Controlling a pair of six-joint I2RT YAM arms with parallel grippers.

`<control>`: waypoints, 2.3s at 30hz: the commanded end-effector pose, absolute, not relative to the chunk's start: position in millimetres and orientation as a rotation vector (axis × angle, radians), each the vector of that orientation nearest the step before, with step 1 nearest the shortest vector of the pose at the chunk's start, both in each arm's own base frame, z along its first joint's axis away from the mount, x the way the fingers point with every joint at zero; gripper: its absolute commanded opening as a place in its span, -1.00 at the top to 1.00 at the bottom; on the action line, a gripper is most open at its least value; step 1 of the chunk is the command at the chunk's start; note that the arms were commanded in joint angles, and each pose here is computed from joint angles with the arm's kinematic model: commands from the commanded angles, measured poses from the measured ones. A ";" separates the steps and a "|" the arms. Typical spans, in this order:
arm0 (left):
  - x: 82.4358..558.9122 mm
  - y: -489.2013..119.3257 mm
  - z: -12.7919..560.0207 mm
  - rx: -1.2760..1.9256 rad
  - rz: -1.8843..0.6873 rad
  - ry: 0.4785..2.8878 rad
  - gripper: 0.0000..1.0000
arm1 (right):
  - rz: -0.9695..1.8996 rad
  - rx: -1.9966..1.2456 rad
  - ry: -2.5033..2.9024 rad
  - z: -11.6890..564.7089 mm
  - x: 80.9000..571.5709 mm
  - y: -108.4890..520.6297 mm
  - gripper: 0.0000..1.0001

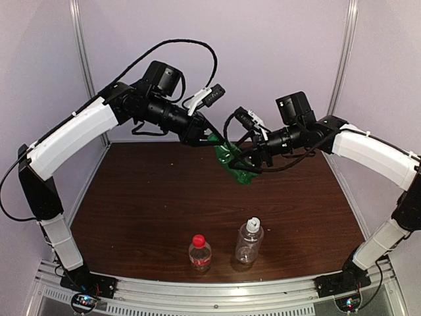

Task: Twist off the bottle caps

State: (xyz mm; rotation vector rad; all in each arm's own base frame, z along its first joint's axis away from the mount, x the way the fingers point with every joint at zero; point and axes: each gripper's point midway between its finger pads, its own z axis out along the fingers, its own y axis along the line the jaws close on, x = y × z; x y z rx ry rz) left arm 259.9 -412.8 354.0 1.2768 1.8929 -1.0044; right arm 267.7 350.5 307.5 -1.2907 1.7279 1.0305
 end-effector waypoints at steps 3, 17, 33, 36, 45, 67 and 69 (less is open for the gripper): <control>260.4 -420.0 380.5 1.255 -1.074 1.791 0.91 | 1.005 -1.327 1.713 308.2 268.3 356.4 -0.57; 264.5 -416.5 382.4 1.208 -1.143 1.782 0.95 | 1.062 -1.332 1.682 304.1 262.5 363.0 -0.17; 243.6 -392.2 418.6 1.153 -1.260 1.507 -0.66 | 1.314 -1.302 1.538 327.2 236.5 369.2 0.07; 240.2 -387.1 428.4 1.118 -1.321 1.448 -0.67 | 1.366 -1.297 1.506 331.6 231.4 370.2 0.08; 242.7 -390.9 430.8 1.094 -1.356 1.407 -0.45 | 1.440 -1.279 1.453 344.5 224.9 371.3 0.10; 249.3 -402.7 420.1 1.088 -1.422 1.419 0.33 | 1.433 -1.223 1.457 348.4 234.4 374.7 0.17; 250.7 -403.5 419.3 1.081 -1.422 1.427 0.45 | 1.399 -1.198 1.482 347.0 240.8 374.9 0.20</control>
